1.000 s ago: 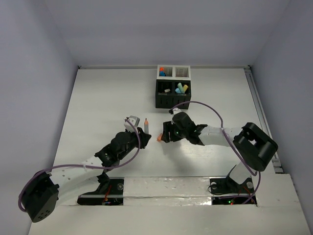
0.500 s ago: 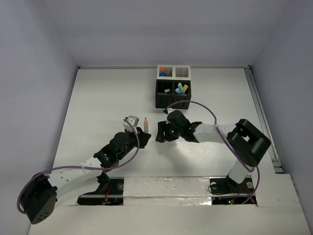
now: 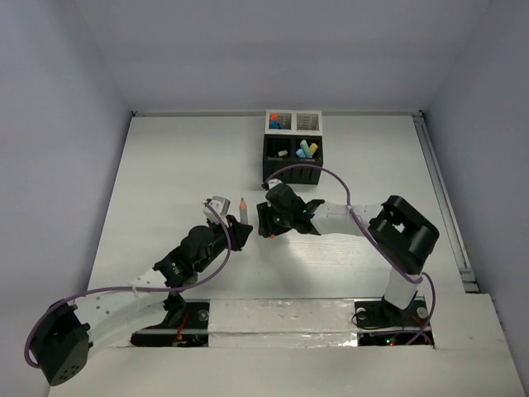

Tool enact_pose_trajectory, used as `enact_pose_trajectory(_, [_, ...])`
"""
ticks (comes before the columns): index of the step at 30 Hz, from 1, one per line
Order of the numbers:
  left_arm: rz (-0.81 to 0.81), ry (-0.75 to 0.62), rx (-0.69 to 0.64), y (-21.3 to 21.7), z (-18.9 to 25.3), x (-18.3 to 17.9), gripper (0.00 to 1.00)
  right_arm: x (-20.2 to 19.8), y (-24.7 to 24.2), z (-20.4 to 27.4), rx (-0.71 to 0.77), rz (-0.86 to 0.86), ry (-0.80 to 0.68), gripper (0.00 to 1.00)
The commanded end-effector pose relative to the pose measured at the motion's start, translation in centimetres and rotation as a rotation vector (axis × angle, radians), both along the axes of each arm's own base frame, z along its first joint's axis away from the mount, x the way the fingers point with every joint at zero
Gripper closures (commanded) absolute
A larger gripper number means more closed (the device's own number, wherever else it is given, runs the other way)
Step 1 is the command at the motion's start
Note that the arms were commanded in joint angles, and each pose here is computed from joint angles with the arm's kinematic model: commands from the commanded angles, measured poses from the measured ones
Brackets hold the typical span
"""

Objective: Sort the stationery into containers
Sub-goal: Close the pen cap on the pen.

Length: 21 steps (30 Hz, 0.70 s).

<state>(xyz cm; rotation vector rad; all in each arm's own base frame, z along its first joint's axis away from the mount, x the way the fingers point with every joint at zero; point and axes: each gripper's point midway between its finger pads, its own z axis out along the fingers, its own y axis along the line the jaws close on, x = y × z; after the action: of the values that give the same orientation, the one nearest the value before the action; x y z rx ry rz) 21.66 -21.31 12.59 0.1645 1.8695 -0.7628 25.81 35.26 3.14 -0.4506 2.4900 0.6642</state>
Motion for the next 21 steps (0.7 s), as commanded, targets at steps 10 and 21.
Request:
enact_pose_trajectory(10, [0.036,-0.035,-0.017,0.7,0.8,0.3,1.00,-0.3,-2.8,-2.5,-0.352,0.065,-0.059,0.46])
enact_pose_trajectory(21, [0.033,-0.030,-0.017,0.7,0.7,0.3,1.00,0.8,-3.8,-4.0,-0.447,0.018,-0.072,0.65])
